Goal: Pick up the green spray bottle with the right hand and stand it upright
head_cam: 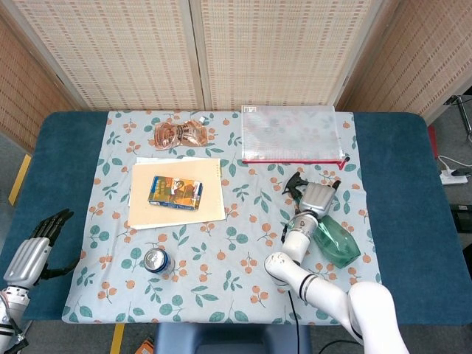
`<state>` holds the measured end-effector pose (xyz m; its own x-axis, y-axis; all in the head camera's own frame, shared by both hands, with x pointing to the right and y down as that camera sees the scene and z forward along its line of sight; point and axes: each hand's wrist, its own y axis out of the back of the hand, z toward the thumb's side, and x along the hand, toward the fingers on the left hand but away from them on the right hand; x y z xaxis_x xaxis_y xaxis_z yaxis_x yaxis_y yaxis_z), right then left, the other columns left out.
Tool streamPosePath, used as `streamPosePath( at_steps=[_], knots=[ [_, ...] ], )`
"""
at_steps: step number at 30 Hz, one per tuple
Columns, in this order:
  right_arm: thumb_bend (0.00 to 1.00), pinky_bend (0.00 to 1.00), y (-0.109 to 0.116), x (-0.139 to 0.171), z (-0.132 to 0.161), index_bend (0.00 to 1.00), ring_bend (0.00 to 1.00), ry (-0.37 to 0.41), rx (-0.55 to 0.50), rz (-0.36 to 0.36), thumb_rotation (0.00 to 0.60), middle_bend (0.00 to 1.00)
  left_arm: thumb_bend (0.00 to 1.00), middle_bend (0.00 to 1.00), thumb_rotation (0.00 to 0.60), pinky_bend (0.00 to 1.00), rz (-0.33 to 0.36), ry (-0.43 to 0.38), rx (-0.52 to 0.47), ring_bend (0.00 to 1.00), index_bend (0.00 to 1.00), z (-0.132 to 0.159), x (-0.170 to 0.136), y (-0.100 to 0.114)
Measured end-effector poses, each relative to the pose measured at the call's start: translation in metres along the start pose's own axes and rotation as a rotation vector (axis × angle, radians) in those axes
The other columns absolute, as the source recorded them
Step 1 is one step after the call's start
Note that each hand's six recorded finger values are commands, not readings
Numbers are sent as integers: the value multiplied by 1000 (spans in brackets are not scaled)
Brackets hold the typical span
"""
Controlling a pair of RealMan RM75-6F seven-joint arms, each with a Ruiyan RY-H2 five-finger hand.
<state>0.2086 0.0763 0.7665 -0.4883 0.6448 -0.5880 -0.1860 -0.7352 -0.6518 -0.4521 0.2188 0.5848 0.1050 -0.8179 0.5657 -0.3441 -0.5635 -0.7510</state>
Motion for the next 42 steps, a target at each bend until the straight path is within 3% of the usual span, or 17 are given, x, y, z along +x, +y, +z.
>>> streamPosePath(
  at_steps=[5, 10, 16, 25, 28, 35, 42],
  knots=[
    [0, 105, 1, 1, 2, 698, 360, 9, -13, -4, 600, 609, 248, 0, 600, 0, -1, 1, 0, 0, 0, 0, 0, 0],
    [19, 106, 17, 5, 8, 705, 360, 31, -43, -22, 600, 614, 250, 0, 600, 0, -5, 3, -2, 0, 0, 0, 1, -1],
    [51, 135, 54, 21, 20, 739, 377, 107, -155, -66, 600, 636, 248, 0, 600, 0, -8, 7, -12, 0, 0, 0, 1, 0],
    [59, 189, 117, 64, 22, 784, 409, 285, -417, -187, 600, 675, 249, 0, 600, 0, -8, 6, -15, 0, 0, 0, 1, 0],
    [57, 216, 132, 83, 19, 793, 418, 392, -507, -253, 600, 684, 249, 0, 600, 0, -1, 1, -14, 0, 0, 1, 1, 0],
    [55, 214, 161, 111, -6, 790, 404, 711, -875, -542, 600, 685, 249, 0, 600, 0, 4, 8, -5, 0, 0, 1, 1, 0],
    [51, 214, 136, 112, -32, 748, 380, 976, -1240, -576, 600, 685, 249, 0, 600, 0, 15, 21, 0, 0, 0, -1, 2, 0]
  ],
)
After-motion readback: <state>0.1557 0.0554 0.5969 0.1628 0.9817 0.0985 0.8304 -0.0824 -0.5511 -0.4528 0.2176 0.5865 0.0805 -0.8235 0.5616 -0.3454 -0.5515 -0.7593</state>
